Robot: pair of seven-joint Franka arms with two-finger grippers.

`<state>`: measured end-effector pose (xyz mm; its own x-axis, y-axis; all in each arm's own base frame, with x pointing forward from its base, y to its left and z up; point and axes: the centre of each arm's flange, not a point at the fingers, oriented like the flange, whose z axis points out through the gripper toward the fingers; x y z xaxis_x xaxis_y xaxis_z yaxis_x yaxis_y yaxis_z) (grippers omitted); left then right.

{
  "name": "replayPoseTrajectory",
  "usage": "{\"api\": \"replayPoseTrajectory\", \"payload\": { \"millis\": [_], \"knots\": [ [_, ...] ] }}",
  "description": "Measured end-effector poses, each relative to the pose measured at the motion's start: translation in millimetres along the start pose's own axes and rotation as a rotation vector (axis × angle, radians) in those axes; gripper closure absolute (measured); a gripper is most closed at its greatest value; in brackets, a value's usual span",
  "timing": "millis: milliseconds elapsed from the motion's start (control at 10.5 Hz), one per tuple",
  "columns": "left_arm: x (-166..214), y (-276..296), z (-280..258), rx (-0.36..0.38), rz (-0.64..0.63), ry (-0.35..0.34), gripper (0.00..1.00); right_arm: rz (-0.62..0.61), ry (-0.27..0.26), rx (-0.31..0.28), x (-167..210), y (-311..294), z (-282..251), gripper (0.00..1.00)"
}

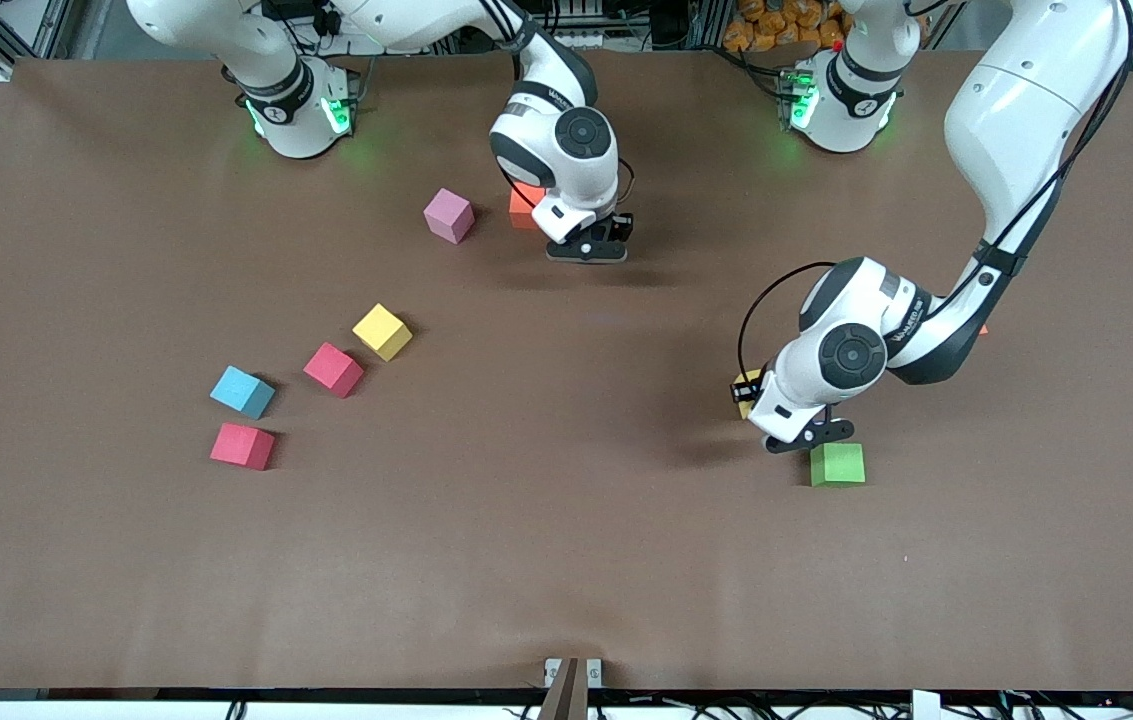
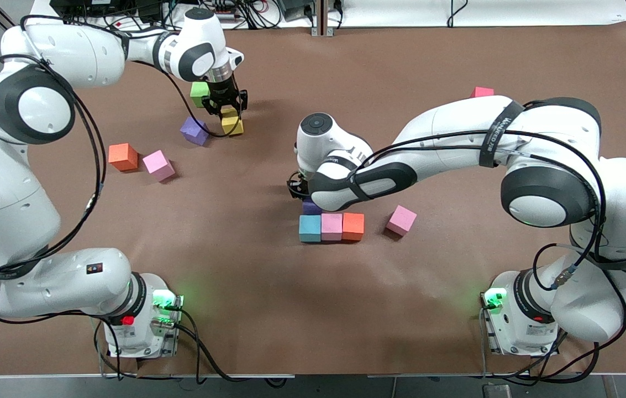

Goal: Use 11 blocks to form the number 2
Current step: 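Carry the blue cube toward the cube row while the left gripper lifts yellow, then lower the blue cube below the cyan cube and open the right gripper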

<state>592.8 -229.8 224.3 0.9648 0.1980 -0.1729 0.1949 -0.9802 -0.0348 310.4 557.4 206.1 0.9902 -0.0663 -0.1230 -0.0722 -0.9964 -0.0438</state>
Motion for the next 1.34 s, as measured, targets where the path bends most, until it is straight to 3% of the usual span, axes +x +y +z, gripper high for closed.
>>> {"api": "replayPoseTrajectory", "payload": {
  "millis": [286,382,477,572,1335],
  "knots": [
    [-0.3,-0.2,0.3,0.002,0.0,-0.002,0.43,0.011,0.0,-0.001,-1.2,-0.4,0.3,0.47],
    [-0.3,-0.3,0.3,0.003,0.0,-0.003,0.43,0.023,0.0,-0.001,-1.3,-0.4,0.5,0.39],
    [-0.3,-0.3,0.3,0.003,0.0,-0.003,0.43,0.027,0.0,-0.001,-1.4,-0.3,0.7,0.26],
    [-0.3,-0.3,0.4,0.003,0.0,-0.003,0.43,0.03,0.0,-0.001,-1.4,-0.3,0.7,0.21],
    [1.3,3.9,-9.6,0.009,0.003,-0.004,0.45,0.05,0.013,0.01,8.6,0.3,-7.4,0.19]
  ]
}}
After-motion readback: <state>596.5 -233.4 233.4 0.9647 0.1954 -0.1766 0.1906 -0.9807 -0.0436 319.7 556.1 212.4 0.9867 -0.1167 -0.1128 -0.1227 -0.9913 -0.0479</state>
